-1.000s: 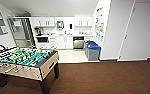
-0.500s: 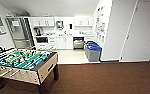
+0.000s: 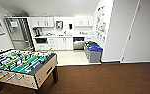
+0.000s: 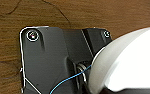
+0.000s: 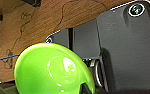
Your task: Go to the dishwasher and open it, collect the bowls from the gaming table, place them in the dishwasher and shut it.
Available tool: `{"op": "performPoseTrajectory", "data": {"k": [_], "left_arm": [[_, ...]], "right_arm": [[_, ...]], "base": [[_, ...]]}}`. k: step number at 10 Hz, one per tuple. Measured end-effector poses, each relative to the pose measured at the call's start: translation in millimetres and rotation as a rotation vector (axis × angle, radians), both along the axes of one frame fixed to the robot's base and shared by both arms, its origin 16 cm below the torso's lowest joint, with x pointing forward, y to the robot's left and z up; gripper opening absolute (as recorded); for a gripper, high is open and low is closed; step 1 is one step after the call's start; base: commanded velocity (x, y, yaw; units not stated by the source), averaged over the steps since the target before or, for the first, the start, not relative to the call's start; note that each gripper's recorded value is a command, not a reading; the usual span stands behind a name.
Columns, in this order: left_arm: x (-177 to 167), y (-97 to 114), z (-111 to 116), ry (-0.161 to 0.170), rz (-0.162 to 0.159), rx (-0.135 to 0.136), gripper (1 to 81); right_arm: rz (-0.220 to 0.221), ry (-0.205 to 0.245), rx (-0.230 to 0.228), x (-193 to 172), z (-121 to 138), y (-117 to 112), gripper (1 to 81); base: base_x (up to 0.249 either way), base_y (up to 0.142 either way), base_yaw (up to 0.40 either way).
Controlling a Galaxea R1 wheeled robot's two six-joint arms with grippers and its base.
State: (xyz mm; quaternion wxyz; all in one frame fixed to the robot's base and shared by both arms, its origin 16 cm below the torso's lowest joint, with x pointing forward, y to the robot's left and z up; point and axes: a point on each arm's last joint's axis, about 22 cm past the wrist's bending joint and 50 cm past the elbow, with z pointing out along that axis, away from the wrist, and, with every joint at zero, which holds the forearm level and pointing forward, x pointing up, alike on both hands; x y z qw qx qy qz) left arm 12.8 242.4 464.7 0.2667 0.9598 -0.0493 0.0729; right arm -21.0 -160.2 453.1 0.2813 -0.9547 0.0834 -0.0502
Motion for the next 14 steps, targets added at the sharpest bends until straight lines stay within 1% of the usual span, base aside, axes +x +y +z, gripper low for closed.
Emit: {"op": "performPoseTrajectory", "data": {"k": [1,2,3,4,5,6,7,9,10,14], "left_arm": [[-2.2,-8.0,0.5,-0.001,0.0,-0.011,1.0],[-4.5,-7.9,0.8,0.003,0.001,-0.013,1.0],[-2.0,5.0,-0.7,0.003,0.0,0.01,1.0],[0.7,3.0,-0.2,-0.003,0.001,0.004,1.0],[-2.3,3.3,-0.1,-0.001,0.0,0.004,1.0],[-5.5,-0.9,0.7,0.002,0.002,-0.006,1.0],[-4.5,-1.0,1.6,-0.002,0.004,-0.012,1.0],[-4.3,-2.2,2.3,-0.004,0.005,-0.017,1.0],[-4.5,0.3,2.1,-0.004,0.004,-0.012,1.0],[-4.2,0.0,2.3,-0.004,0.005,-0.014,1.0]], "right_arm": [[0.001,0.002,-0.01,-3.9,-0.9,-7.1,1.0],[0.003,0.008,-0.019,-6.2,-2.0,-10.9,1.0],[0.0,0.005,0.005,-2.7,0.4,4.6,1.0],[0.001,-0.004,-0.002,1.4,-0.1,-1.9,1.0],[0.001,0.0,-0.003,-1.8,-0.3,-1.8,1.0],[0.002,0.003,-0.004,-3.9,-0.4,-2.7,1.0],[0.001,0.0,0.001,-2.3,0.1,0.3,1.0],[0.002,0.002,-0.005,-3.3,-0.4,-3.1,1.0],[0.002,0.002,0.0,-3.4,0.0,0.2,1.0],[0.002,0.002,0.0,-3.4,0.0,0.5,1.0]], "base": [[0.168,0.0,0.0],[0.168,0.0,0.0],[0.174,0.0,0.0],[0.182,0.0,0.0],[0.189,0.0,0.0],[0.191,0.0,0.0],[0.191,0.0,0.0],[0.193,0.0,0.0],[0.194,0.0,0.0],[0.195,0.0,0.0]]}}
